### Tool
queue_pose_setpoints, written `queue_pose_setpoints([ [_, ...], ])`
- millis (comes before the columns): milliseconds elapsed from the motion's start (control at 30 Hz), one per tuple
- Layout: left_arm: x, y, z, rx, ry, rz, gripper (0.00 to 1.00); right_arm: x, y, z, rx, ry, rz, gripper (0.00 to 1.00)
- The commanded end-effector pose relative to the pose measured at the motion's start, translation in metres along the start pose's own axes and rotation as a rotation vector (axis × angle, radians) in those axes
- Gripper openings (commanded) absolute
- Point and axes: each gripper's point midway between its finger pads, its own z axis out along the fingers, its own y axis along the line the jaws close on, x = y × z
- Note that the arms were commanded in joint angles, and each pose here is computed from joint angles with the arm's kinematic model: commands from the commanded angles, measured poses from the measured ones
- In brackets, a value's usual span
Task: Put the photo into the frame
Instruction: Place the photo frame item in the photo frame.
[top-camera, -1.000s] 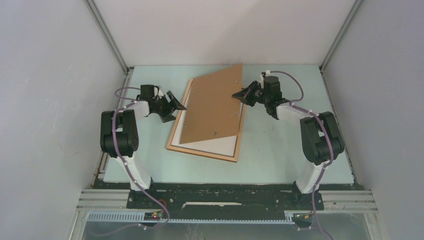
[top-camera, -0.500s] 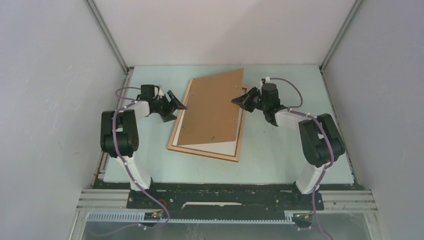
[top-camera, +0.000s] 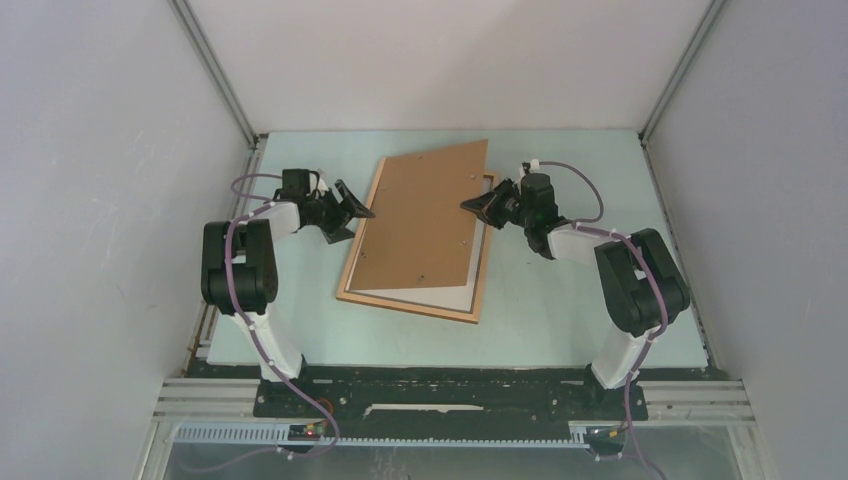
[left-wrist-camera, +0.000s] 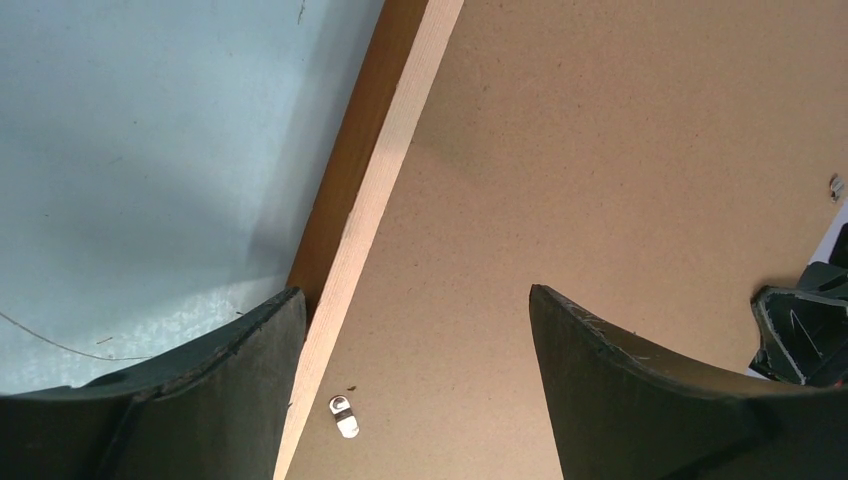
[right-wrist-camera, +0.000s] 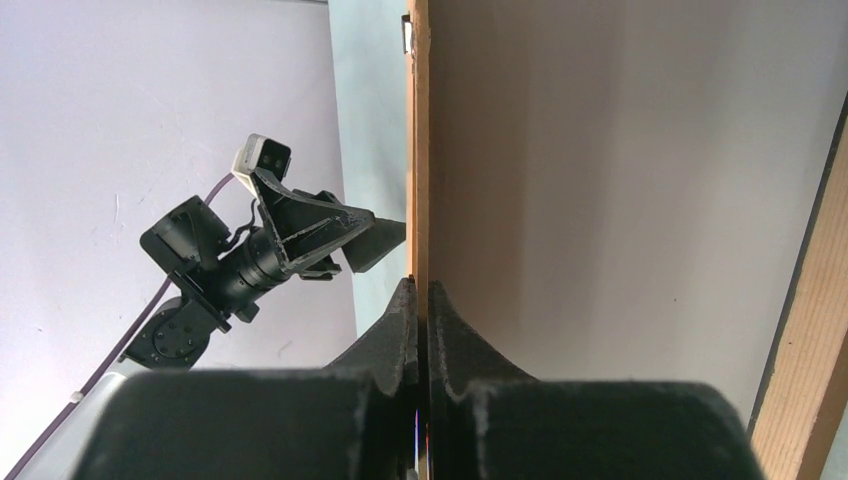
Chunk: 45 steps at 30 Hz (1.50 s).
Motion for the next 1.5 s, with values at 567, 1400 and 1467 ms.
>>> queue_pose_setpoints([
  [567, 0.018, -0.016, 0.001, 0.075, 0.049, -0.002, 0.88, 0.014, 0.023, -0.012, -0.063, -0.013, -0.002, 0.00],
  [1400, 0.017, -0.021, -0.001, 0.089, 0.046, 0.005, 0.89, 0.032, -0.053, -0.003, 0.320, 0.148, -0.166, 0.36],
  [1467, 0.016, -0.021, -0.002, 0.087, 0.042, 0.009, 0.89, 0.032, -0.063, -0.007, 0.390, 0.164, -0.191, 0.41],
])
